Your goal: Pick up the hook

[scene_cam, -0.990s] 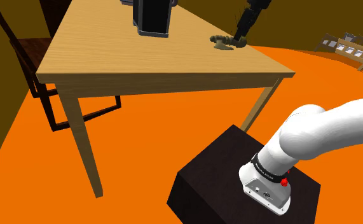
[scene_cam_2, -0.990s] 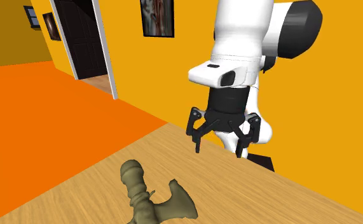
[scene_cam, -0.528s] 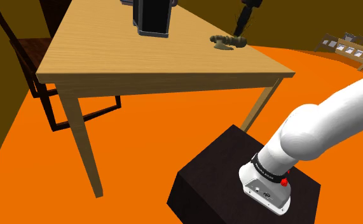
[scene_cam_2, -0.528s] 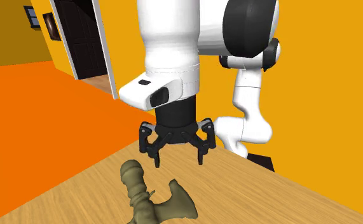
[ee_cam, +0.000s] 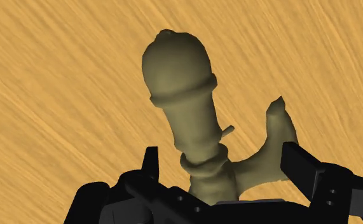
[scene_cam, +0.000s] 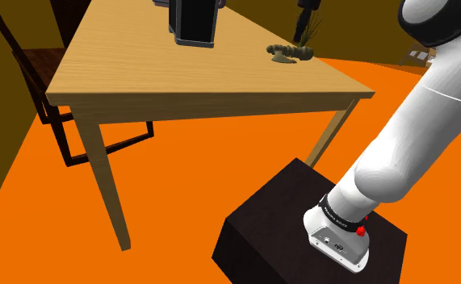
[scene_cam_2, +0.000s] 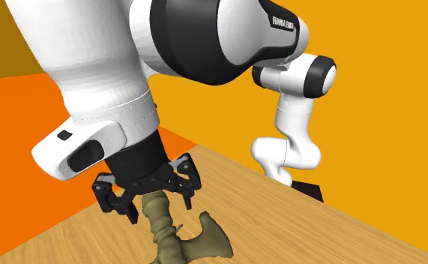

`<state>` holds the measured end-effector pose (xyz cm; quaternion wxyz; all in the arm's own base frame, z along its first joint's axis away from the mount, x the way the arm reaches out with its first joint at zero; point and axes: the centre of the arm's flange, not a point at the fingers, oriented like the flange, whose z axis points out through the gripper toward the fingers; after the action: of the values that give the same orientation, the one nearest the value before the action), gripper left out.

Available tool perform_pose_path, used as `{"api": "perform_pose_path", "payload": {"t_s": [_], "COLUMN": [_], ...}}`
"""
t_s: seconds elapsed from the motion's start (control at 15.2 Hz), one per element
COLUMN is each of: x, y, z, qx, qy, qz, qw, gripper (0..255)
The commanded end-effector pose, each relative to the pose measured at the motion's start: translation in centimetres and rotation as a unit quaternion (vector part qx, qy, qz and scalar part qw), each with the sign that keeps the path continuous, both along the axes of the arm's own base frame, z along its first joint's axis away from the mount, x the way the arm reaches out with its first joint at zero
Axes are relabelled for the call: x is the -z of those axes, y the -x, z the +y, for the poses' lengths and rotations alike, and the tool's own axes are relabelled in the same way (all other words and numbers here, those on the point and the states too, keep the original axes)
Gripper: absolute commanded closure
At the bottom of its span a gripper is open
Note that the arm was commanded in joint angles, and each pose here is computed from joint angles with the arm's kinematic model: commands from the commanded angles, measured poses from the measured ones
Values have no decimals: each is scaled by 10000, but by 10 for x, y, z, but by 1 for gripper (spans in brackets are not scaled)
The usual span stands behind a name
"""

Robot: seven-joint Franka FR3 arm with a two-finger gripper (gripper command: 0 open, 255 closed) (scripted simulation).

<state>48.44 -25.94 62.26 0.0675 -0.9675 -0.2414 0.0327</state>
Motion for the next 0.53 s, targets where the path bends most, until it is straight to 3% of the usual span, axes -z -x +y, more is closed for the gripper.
{"api": "perform_pose_path", "payload": {"t_s": [0.0,0.46], "x": [9,39], "y": [-4,-4], "z": [-3,-3], "qx": [-51,-51], "qy": [-18,-18], "qz": [22,22], "qw": [10000,10000], "gripper": [0,0]}}
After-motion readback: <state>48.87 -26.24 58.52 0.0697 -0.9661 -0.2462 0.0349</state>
